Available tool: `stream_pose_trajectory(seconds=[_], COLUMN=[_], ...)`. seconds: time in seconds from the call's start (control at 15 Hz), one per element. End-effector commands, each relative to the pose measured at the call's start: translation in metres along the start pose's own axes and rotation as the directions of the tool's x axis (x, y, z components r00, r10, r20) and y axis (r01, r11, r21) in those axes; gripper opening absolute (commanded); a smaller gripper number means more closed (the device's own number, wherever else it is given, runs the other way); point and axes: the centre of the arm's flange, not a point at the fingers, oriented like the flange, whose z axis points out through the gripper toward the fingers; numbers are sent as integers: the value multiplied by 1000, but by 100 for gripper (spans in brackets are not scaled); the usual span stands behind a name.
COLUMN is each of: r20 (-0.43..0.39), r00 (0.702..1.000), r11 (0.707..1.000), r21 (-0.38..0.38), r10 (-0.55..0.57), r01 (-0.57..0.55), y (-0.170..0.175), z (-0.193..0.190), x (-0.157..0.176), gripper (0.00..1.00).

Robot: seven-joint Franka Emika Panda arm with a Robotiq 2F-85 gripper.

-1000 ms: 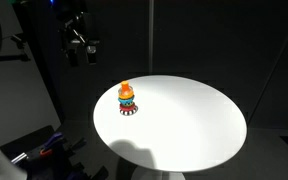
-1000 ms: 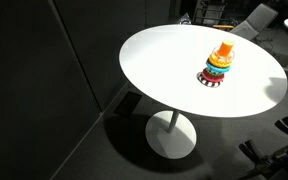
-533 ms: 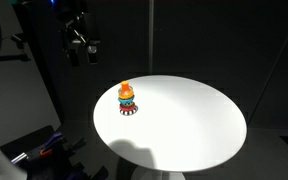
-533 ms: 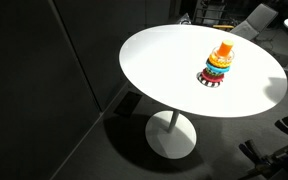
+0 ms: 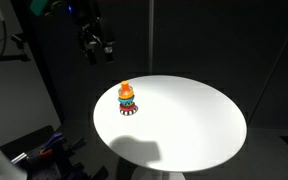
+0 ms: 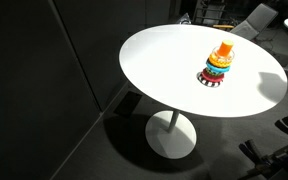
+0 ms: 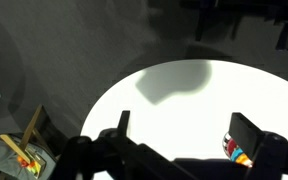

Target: Remove the plastic ring from the orange rod and put it on the table

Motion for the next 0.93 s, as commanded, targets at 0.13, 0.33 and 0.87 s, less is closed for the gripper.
stream_pose_trajectory(seconds=[0.13, 0.33, 0.87], r20=[-100, -125, -88], r00=[994, 990, 993], r11=[993, 977, 958], r21=[119, 211, 282], r10=[36, 58, 82], r01=[-24, -30, -54], y=[0, -3, -14], z=[12, 20, 32], x=[41, 57, 69], gripper=[100, 100, 100])
